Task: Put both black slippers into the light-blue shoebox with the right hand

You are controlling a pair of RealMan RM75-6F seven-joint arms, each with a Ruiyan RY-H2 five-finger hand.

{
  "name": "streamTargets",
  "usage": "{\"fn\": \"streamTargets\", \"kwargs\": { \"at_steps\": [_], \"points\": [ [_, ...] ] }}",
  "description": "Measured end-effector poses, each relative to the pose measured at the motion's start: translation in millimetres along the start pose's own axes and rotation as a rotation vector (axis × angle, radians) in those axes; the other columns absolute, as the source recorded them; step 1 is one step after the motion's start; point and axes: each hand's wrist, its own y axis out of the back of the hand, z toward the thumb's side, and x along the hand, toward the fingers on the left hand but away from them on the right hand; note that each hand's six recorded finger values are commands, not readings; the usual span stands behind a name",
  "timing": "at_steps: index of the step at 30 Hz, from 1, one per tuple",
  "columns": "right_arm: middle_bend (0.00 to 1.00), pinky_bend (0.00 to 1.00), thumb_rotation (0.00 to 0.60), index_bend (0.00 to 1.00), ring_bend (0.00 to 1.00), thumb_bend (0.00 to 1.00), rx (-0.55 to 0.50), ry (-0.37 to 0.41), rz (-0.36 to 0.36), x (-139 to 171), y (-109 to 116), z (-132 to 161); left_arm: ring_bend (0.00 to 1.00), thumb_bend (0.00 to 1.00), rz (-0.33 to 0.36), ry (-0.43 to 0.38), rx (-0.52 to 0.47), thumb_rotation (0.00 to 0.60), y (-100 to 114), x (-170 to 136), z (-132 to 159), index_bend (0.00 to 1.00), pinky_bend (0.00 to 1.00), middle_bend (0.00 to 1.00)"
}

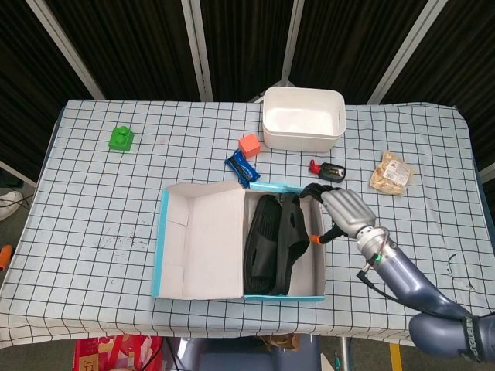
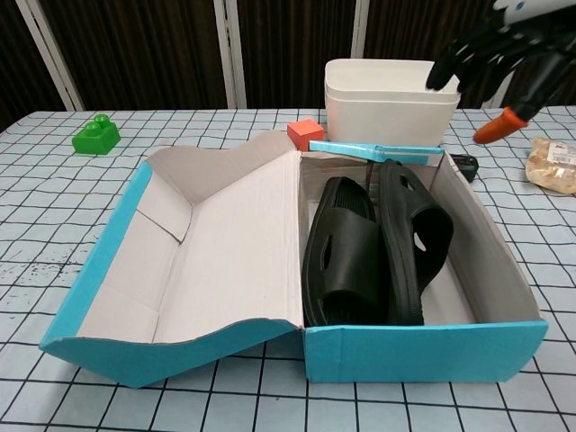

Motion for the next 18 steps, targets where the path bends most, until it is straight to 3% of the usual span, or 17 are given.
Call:
{"fn": "streamTargets", "kwargs": {
  "at_steps": [4,10,13,18],
  "points": [
    [0.25,0.26,0.600,0.30,0.23,0.19,0.065,-0.032,-0.176,45,16,-20,0.00,0.44,-0.005,-0.013,-0.005,0.600,0,-1,3,0.10,0.02,0.03],
    [0.25,0.24,0.600,0.30,0.21,0.20,0.220,-0.127,-0.339,119,18,-55,0.00,0.44,-0.017,-0.035,-0.011,0.600,0,-6,8,0.09,0.02,0.03],
    [0.22,0.19,0.600,0.29,0.17,0.20,0.294,-0.212,-0.365,152,9,-78,0.00,0.44,-0.016,-0.033,-0.015,0.600,2,-7,7,0.09,0.02,0.04],
    [0.16,0.12,0.600,0.23,0.12,0.20,0.387,-0.332,-0.344,189,-9,-111,0.00,0.44,-0.018,-0.017,-0.012,0.600,4,-9,4,0.09,0.02,0.04]
  ]
}}
